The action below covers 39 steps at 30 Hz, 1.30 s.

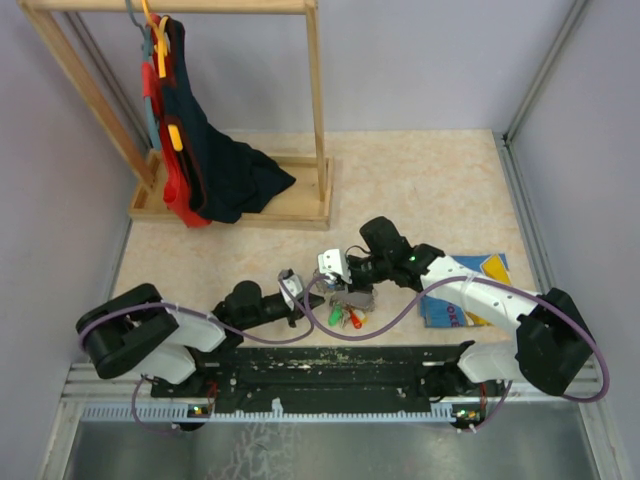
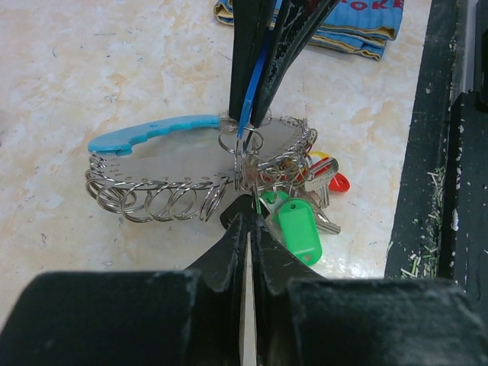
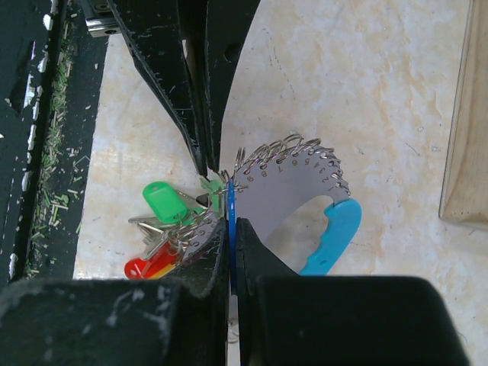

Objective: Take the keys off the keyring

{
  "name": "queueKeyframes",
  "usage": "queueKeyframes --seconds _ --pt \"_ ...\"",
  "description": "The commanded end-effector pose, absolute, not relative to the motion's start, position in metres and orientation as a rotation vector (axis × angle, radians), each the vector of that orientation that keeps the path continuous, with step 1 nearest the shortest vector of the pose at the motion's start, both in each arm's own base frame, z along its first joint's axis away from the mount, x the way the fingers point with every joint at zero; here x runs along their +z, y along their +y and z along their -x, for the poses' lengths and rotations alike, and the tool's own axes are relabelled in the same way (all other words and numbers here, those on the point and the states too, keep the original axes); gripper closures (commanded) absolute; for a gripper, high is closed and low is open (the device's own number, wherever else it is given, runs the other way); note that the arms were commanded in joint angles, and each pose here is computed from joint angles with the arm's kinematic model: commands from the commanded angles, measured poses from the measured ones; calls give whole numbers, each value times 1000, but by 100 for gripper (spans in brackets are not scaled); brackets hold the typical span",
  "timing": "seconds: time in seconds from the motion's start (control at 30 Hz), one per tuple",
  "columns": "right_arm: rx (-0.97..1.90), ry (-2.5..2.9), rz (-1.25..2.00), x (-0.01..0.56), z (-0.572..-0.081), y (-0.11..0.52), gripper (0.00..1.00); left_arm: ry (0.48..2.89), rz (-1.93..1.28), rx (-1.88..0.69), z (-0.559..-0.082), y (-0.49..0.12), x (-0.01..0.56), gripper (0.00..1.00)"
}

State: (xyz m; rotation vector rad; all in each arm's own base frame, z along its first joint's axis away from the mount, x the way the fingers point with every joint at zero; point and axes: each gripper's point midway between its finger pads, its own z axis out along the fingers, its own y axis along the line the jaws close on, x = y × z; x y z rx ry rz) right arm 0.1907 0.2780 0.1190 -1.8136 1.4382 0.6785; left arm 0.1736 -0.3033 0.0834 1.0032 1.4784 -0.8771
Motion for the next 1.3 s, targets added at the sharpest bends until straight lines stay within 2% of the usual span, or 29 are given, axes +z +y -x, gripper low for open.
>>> queueKeyframes --seconds 0.0,0.43,0.63,1.27 --pt "679 1306 1762 158 -201 292 100 1442 -1010 -917 -171 -313 92 90" --pt "680 1303 1763 158 -200 292 100 1406 -1013 -1000 -164 -324 101 82" --pt "678 1300 1761 159 -200 292 100 1371 -1021 -1074 -150 -324 106 71" --pt "684 1294 1762 160 -199 293 100 1611 -821 -1116 -165 -325 88 69"
